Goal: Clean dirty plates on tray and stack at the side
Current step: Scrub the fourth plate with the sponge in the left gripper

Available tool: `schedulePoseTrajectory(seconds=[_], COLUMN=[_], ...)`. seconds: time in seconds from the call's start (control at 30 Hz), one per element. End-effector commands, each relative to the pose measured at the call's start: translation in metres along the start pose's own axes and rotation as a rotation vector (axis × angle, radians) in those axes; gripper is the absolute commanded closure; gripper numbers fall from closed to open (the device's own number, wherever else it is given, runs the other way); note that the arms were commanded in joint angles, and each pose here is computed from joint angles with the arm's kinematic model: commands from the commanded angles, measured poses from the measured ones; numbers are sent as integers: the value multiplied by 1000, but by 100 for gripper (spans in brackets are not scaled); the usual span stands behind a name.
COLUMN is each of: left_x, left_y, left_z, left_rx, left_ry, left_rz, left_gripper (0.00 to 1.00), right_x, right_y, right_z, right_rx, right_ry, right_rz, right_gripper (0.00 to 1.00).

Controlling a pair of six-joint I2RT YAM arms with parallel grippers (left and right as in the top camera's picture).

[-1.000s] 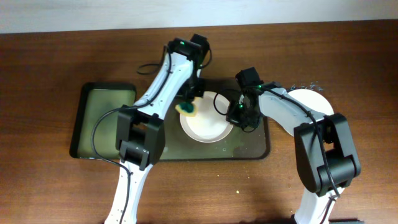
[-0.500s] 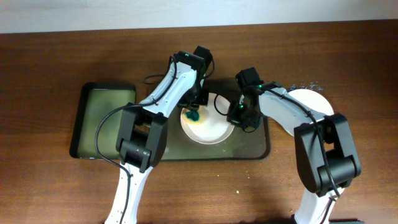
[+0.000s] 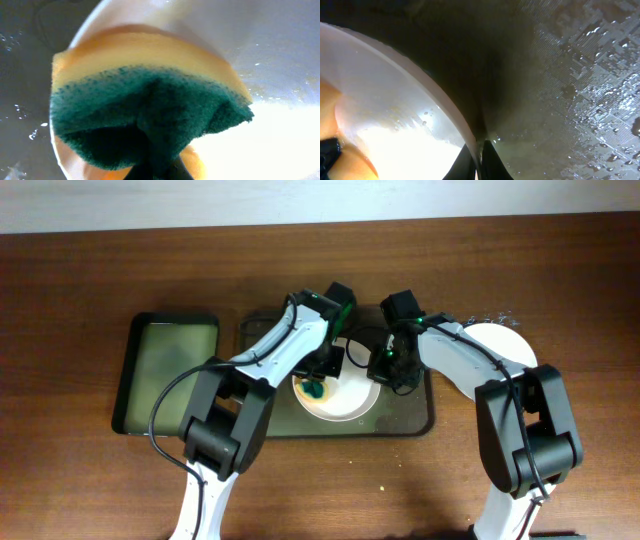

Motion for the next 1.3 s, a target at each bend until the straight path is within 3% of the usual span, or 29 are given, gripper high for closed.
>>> schedulePoseTrajectory(seconds=[0.0,0.2,0.4,0.57,0.63,0.7,0.8,0.87,1.03,1.13,1.27], left_x=[45,68,62,2,-14,-25,-10,17,62,55,14], left_y=[-25,-38,-42,-40,-27,-5,3,-10,-45,-48,-36], left_z=[33,32,33,33,28,16,12,9,19,18,23], left_rx=[-15,-46,-24,52,66,92,178,239,260,315,307], left_ry=[142,175,144,-71,-82,-33,124,245,342,333,179], left_rz=[78,160,159,61,-5,-73,-112,-33,78,67,-7], left_gripper=[100,100,100,100,100,100,100,100,100,100,100], right_x=[11,11,11,11,11,11,10,10,10,10,10], right_y=[-25,-25,-25,-25,-26,-26,-25,-25,-25,-25,-25], right_z=[18,18,18,18,18,18,18,18,18,18,18], right_rx=[105,105,105,105,108,107,105,105,105,105,105], right_ry=[42,40,41,40,39,37,33,33,34,33,33], right_rz=[53,52,52,52,52,52,51,51,51,51,51], right_gripper=[96,96,96,96,96,96,96,96,96,96,96])
Point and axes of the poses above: each gripper's point midway between its finger pads, its own z axis out along the fingers, its own y axis along the line the jaws close on, x = y × z, the point moved 4 cm from there along -z, back along the fingers, and after that the axes turned 15 degrees about -z, right-handed, at the moved point
